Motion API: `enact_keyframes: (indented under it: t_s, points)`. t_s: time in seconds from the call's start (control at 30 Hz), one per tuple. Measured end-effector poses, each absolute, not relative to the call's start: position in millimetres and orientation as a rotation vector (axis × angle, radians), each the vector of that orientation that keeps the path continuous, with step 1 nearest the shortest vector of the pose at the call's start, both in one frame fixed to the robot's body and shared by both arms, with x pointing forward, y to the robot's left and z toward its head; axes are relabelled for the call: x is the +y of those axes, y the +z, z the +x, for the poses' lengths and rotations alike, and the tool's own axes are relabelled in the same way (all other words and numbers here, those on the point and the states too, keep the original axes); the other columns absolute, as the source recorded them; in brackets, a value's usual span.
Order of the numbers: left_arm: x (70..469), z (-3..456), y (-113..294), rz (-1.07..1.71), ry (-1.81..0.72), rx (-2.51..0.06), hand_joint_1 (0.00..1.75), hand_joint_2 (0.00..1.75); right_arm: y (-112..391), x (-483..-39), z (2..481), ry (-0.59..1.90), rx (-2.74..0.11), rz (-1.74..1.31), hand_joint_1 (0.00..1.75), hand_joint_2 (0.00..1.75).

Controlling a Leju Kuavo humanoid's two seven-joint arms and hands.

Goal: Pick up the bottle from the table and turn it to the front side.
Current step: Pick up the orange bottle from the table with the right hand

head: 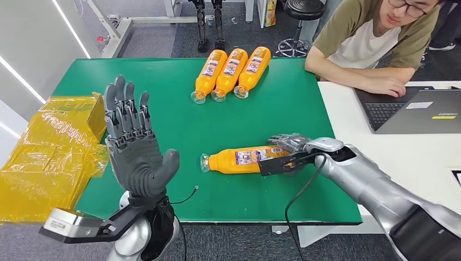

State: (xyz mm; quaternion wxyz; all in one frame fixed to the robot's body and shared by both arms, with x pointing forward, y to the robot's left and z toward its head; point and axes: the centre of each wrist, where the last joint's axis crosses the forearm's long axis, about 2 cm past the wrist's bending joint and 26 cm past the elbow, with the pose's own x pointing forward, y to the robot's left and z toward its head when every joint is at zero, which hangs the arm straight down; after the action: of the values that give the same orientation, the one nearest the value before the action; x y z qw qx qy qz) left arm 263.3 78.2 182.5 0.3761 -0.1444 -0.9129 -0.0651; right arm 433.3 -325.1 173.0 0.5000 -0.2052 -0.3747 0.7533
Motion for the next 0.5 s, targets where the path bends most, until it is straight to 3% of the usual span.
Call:
enact_keyframes:
  t_s: [0.2, 0.33, 0.5]
  points:
    - [78, 258, 178, -0.386, -0.191, -2.315, 0.0, 1.75, 149, -341, 416, 1.792, -0.864, -0.488, 0.0, 1.75]
    - [77, 254, 176, -0.396, -0.203, -2.31, 0.0, 1.75, 137, -353, 404, 1.767, -0.849, -0.515, 1.72, 1.75]
    - [77, 250, 176, -0.401, -0.208, -2.307, 0.0, 1.75, 120, -359, 386, 1.774, -0.889, -0.577, 1.75, 1.75]
